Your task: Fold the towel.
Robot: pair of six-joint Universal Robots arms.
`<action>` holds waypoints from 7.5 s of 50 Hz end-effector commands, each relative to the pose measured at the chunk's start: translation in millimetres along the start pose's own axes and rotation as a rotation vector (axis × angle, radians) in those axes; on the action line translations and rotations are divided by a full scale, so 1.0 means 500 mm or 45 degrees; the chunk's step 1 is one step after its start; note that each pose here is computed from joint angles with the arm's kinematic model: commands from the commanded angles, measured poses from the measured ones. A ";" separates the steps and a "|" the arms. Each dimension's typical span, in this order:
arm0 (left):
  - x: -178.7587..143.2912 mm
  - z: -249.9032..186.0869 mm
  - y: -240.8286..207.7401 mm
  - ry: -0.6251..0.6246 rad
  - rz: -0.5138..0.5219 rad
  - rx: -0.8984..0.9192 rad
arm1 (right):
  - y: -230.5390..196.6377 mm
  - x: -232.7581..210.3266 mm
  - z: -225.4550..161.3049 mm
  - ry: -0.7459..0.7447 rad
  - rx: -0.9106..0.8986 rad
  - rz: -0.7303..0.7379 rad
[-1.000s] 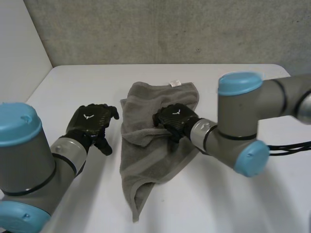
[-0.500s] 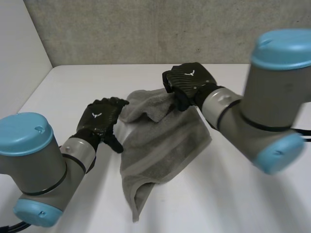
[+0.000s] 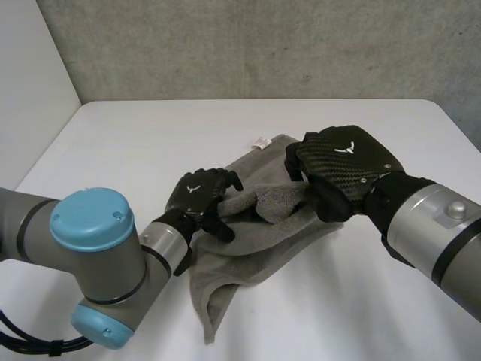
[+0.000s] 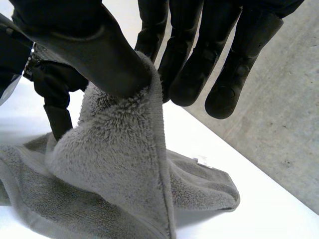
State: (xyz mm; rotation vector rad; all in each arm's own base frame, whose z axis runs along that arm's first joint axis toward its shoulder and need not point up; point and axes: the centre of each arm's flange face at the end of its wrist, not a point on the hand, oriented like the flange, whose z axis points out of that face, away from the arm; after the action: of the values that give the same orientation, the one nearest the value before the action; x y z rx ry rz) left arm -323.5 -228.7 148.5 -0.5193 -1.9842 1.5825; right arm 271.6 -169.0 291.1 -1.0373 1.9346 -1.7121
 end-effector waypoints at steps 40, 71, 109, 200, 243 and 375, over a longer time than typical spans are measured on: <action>-0.015 0.145 -0.002 0.029 0.031 0.143 | -0.016 0.073 0.044 0.041 0.064 -0.047; -0.056 0.082 -0.514 -0.188 0.269 1.125 | -0.191 0.182 0.199 0.414 0.750 -0.335; -0.119 -0.096 0.014 -0.153 0.452 -0.226 | 0.254 0.018 0.090 0.026 -0.288 -0.097; -0.245 -0.050 0.018 -0.285 0.486 -0.309 | 0.272 0.030 0.084 0.056 -0.271 -0.061; -0.228 -0.060 0.036 -0.253 0.467 -0.325 | 0.275 0.030 0.086 0.053 -0.277 -0.061; -0.191 -0.067 -0.060 -0.144 0.092 0.156 | 0.220 -0.006 0.112 -0.075 -0.354 0.051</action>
State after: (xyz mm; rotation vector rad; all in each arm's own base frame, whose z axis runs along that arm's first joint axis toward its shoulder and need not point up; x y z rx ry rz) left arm -225.6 -269.2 168.9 -0.4307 -1.9471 1.8043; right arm 285.7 -207.7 186.0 -1.1388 2.0980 -1.4189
